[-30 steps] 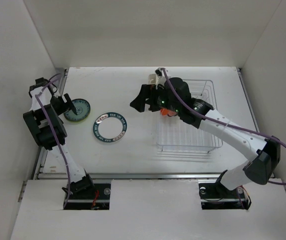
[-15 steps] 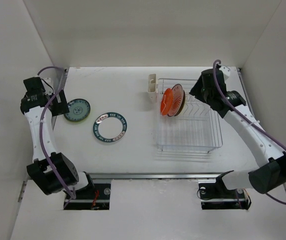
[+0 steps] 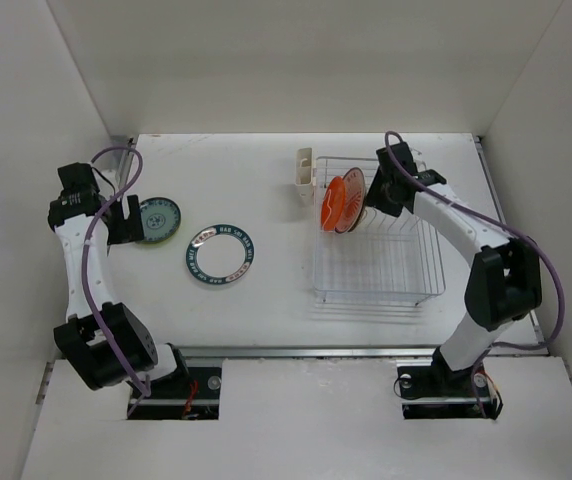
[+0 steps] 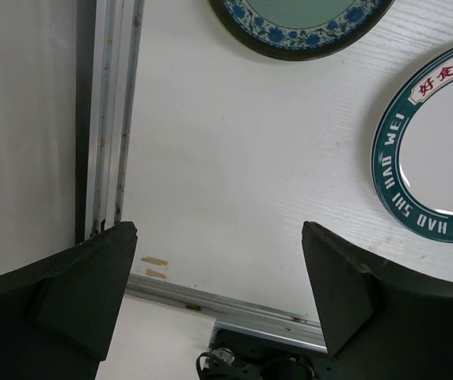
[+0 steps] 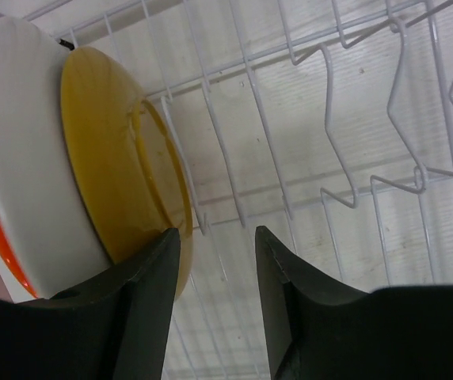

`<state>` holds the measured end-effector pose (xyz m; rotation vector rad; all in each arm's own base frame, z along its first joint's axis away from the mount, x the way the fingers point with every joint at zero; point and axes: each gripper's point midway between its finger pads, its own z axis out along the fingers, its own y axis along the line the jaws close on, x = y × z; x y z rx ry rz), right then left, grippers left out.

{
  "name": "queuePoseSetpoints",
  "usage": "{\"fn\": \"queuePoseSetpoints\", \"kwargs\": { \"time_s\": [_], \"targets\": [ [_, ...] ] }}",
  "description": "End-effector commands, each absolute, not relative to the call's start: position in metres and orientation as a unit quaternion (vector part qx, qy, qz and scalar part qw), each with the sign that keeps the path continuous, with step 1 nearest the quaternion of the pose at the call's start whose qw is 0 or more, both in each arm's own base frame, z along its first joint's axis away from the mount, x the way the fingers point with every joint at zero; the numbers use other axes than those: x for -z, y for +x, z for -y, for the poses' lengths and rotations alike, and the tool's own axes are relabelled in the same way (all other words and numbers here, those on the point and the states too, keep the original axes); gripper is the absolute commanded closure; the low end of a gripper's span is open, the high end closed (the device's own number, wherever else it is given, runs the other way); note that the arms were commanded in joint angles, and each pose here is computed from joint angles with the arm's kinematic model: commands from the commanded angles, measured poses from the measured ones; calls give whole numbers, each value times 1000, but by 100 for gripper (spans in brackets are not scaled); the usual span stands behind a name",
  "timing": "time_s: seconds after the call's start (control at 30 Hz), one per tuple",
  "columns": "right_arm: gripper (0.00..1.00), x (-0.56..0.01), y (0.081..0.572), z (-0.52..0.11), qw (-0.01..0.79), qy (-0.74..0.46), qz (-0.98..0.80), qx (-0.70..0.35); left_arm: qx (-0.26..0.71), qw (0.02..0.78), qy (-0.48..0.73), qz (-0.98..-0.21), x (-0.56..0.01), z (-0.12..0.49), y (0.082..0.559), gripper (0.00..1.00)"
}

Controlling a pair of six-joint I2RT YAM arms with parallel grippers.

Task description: Unload the plates from the dish rack

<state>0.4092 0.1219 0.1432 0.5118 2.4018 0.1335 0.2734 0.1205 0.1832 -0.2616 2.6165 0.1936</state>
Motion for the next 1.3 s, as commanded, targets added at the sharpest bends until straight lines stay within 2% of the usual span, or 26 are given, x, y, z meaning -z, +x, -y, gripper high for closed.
{"fn": "queuePoseSetpoints", "kwargs": {
  "time_s": [0.0, 0.2, 0.4, 0.47, 0.73, 1.07, 1.27],
  "targets": [
    [52, -155, 425, -138, 355, 179, -912, -97, -69, 251, -85, -962, -187, -114, 263, 17],
    [52, -159, 415, -125, 363, 197, -908, -74, -66, 242, -86, -964, -181, -113, 260, 17],
    [52, -219, 400, -107, 430, 209, -875, -78, -65, 237, -86, -965, -178, -112, 258, 17],
    [52, -222, 397, -114, 427, 196, -878, -96, -60, 239, -85, -965, -178, -111, 259, 17],
    [50, -184, 399, -116, 387, 187, -900, -76, -62, 248, -89, -963, -183, -111, 260, 17],
    [50, -172, 415, -142, 378, 157, -904, -128, -65, 237, -85, -966, -177, -111, 256, 17],
    [50, -143, 419, -138, 356, 162, -915, -100, -61, 224, -86, -969, -168, -109, 251, 17]
  ]
}}
